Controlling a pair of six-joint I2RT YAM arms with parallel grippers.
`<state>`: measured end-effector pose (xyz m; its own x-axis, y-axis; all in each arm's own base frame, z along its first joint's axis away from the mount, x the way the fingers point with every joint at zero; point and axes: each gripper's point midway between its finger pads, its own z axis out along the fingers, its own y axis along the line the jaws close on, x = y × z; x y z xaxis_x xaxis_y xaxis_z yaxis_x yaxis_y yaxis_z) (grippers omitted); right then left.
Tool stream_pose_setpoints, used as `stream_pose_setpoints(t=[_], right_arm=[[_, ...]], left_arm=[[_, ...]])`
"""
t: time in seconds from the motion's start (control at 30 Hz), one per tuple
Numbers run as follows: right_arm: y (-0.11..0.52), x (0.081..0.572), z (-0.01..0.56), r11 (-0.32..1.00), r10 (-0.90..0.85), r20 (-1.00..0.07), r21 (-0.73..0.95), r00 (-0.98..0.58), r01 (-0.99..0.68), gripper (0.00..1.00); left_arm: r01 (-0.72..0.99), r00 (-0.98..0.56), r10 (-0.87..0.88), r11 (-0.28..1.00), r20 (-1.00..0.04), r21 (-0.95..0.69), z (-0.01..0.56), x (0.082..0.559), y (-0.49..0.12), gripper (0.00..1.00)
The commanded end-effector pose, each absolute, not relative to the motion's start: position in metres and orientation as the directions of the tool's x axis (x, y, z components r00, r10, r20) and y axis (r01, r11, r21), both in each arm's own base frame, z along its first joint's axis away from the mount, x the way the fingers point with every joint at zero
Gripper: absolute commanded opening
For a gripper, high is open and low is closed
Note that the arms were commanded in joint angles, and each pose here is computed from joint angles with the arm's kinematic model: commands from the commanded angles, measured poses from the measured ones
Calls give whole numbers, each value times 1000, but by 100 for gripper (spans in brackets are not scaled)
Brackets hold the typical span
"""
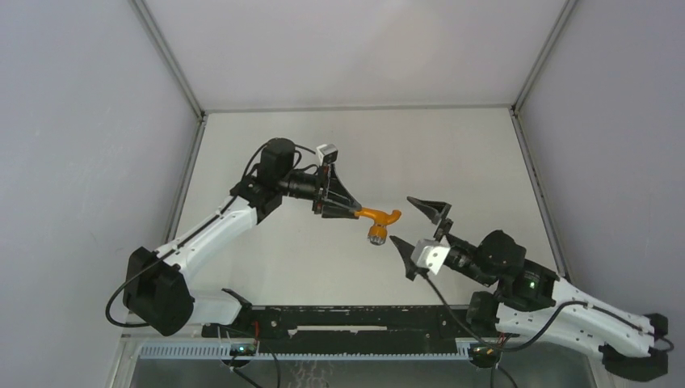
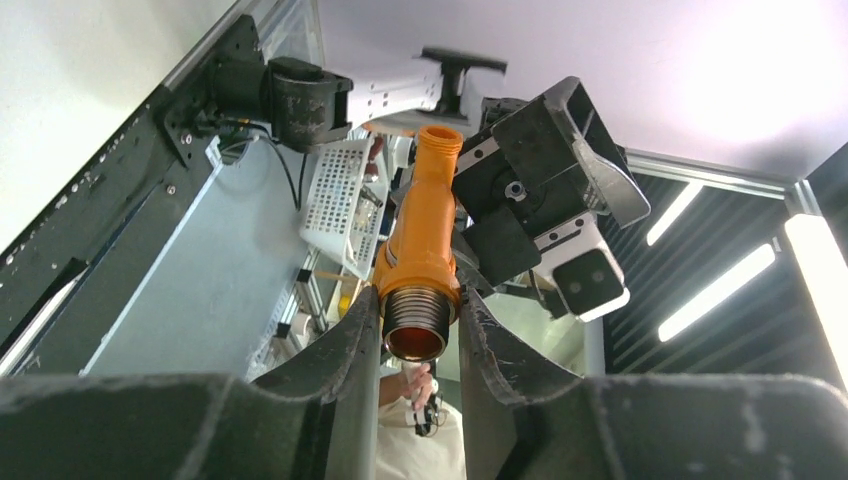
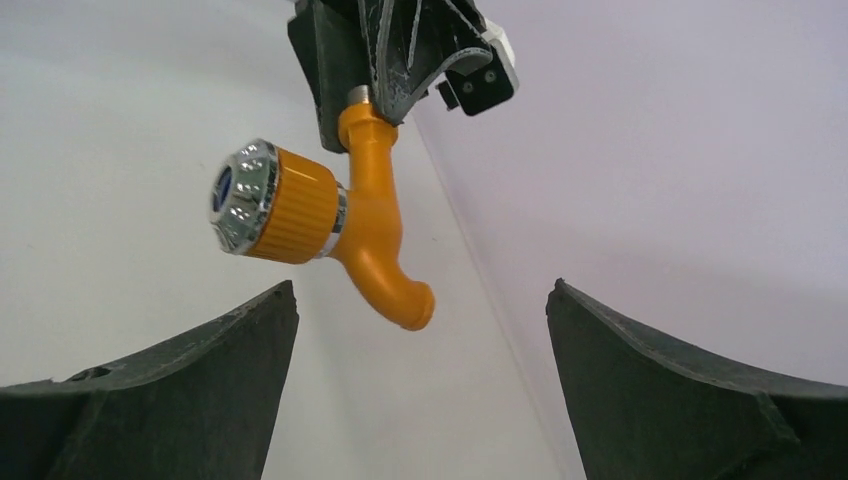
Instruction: Install the water faucets
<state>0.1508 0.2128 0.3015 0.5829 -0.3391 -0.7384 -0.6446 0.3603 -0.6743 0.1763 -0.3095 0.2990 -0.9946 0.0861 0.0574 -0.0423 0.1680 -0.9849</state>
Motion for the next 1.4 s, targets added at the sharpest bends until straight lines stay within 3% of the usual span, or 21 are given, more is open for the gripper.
stream_pose_setpoints(t=[0.0, 0.4, 0.53, 0.8, 1.0, 1.3, 1.37], right_arm=[[192, 176, 319, 311, -607, -470, -883, 641, -352, 100], [223, 164, 301, 95, -619, -204, -978, 758, -185, 100], [235, 160, 300, 102, -584, -182, -983, 791, -151, 98], [251, 159, 291, 132, -555, -160, -986, 817, -103, 84], [257, 156, 296, 159, -534, -162, -983, 830, -89, 78], [264, 152, 300, 172, -518, -154, -982, 841, -74, 44], [264, 152, 300, 175, -517, -159, -981, 841, -78, 32]], left_arm=[[52, -985, 172, 137, -28, -989, 325, 156, -299, 0], [75, -977, 210, 133, -46, -988, 327, 152, -296, 0], [72, -976, 215, 133, -42, -989, 326, 152, -297, 0], [75, -973, 226, 127, -45, -989, 328, 152, -297, 0], [79, -972, 228, 127, -48, -989, 329, 155, -299, 0], [67, -971, 236, 130, -34, -989, 327, 157, -301, 0], [66, -971, 238, 129, -34, -989, 327, 157, -300, 0]])
